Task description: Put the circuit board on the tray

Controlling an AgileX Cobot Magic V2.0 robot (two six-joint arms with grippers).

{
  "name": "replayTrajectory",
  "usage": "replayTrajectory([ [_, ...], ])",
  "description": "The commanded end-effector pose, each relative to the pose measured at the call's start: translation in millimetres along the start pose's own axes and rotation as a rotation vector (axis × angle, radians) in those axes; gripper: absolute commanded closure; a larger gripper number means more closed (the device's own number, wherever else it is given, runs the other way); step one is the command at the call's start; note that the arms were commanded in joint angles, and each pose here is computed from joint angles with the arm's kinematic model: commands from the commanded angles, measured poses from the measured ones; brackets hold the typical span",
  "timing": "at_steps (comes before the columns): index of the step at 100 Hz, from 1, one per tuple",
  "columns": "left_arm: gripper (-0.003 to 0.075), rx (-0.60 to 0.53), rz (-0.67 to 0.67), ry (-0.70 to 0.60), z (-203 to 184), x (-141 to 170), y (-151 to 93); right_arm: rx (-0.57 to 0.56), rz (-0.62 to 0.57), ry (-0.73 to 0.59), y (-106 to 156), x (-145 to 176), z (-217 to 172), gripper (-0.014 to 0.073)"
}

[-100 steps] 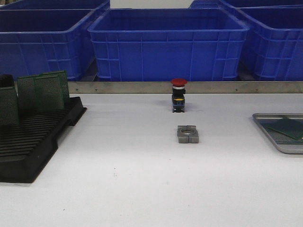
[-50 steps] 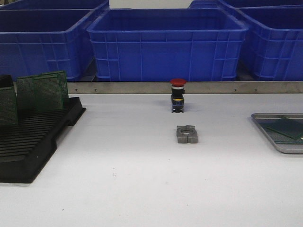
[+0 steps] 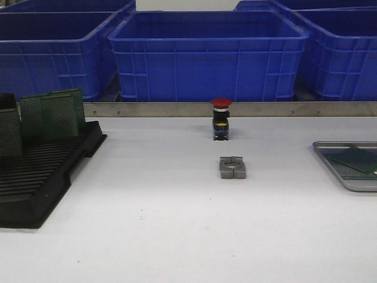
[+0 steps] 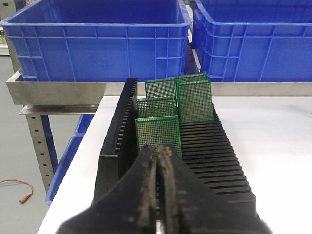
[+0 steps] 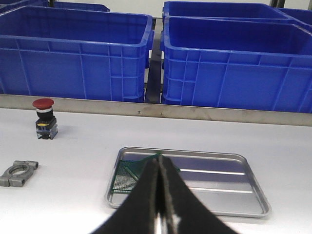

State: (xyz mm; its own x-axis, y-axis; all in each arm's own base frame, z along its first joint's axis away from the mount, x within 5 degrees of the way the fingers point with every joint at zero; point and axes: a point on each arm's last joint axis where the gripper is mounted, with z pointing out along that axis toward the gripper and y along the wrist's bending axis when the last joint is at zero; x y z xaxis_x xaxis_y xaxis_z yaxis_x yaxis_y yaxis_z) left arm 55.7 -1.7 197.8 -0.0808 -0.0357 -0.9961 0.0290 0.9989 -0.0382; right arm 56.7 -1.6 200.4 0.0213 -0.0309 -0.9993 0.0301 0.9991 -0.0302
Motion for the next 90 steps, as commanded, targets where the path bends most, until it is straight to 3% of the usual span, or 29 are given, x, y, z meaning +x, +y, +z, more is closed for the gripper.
replayTrajectory([
  [1,0.0741,0.011,-0.008,-0.062,0.6,7.2,-0.2,0.012,0.023,-0.117,-1.0,-12.3,-3.1,0.0655],
  [90,0.0741,0.011,-0.008,-0.062,0.6,7.2,-0.2,0.011,0.027,-0.095,-0.9,-10.3,-2.8,0.0655],
])
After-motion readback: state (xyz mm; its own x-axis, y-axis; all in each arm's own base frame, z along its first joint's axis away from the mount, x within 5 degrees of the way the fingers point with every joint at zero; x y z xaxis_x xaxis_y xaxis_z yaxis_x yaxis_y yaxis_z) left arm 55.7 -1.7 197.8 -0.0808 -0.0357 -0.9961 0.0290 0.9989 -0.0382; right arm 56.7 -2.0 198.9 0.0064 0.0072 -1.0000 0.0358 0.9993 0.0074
